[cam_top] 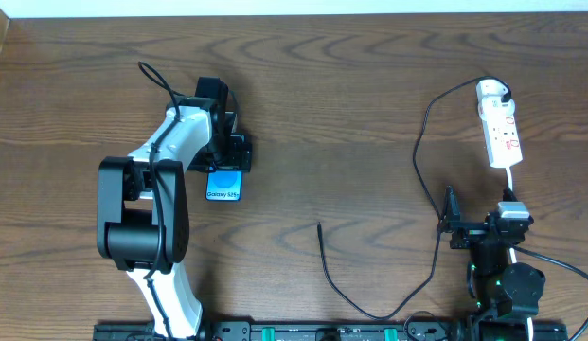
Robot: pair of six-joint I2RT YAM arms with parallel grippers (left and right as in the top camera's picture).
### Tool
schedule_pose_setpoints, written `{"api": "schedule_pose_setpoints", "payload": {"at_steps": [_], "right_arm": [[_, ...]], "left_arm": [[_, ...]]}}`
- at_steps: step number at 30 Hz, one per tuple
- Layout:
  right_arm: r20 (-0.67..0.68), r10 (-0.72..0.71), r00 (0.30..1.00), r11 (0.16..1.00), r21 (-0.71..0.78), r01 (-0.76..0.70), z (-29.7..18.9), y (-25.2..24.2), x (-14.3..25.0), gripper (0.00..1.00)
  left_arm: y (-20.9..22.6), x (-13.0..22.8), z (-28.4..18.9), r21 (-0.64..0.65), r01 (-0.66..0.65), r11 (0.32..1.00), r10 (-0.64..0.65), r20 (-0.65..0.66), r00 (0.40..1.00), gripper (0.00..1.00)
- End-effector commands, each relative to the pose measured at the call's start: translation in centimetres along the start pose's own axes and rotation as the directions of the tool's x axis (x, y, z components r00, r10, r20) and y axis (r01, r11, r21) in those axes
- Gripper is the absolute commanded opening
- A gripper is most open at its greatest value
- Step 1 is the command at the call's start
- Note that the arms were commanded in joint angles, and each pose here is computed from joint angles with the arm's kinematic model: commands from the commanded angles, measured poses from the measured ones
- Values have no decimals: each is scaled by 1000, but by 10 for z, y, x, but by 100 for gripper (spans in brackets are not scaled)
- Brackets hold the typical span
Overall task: Plug charger to phone and switch on socket
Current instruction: 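Lower the left gripper and close it on the phone's top edge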
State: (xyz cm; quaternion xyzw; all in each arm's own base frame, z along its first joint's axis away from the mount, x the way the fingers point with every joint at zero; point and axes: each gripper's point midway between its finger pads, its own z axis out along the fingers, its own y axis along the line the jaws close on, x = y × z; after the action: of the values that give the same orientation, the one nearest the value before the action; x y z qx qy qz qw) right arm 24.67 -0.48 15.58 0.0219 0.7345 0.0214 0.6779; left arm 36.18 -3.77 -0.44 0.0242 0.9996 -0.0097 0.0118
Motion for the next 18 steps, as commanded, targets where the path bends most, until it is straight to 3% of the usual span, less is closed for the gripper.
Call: {"api": "schedule_pose_setpoints", "payload": {"at_steps": [1, 7, 13, 18], "right_arm": [[-6, -12, 1000, 1000, 9, 12, 0, -2, 2, 99], [-6, -12, 1000, 1000, 9, 12, 0, -2, 2, 99], [-6, -12, 1000, 1000, 9, 12, 0, -2, 2, 99], [-6, -11, 1000, 1000, 9, 11, 0, -2, 2, 99]], "left_arm": [[-3, 17, 18, 18, 6, 1000, -5, -64, 998, 94], [-3, 16, 18, 18, 6, 1000, -5, -61, 998, 78], [-3, 16, 18, 18, 6, 1000, -5, -61, 998, 74], [-3, 16, 18, 18, 6, 1000, -5, -61, 998, 63]]}}
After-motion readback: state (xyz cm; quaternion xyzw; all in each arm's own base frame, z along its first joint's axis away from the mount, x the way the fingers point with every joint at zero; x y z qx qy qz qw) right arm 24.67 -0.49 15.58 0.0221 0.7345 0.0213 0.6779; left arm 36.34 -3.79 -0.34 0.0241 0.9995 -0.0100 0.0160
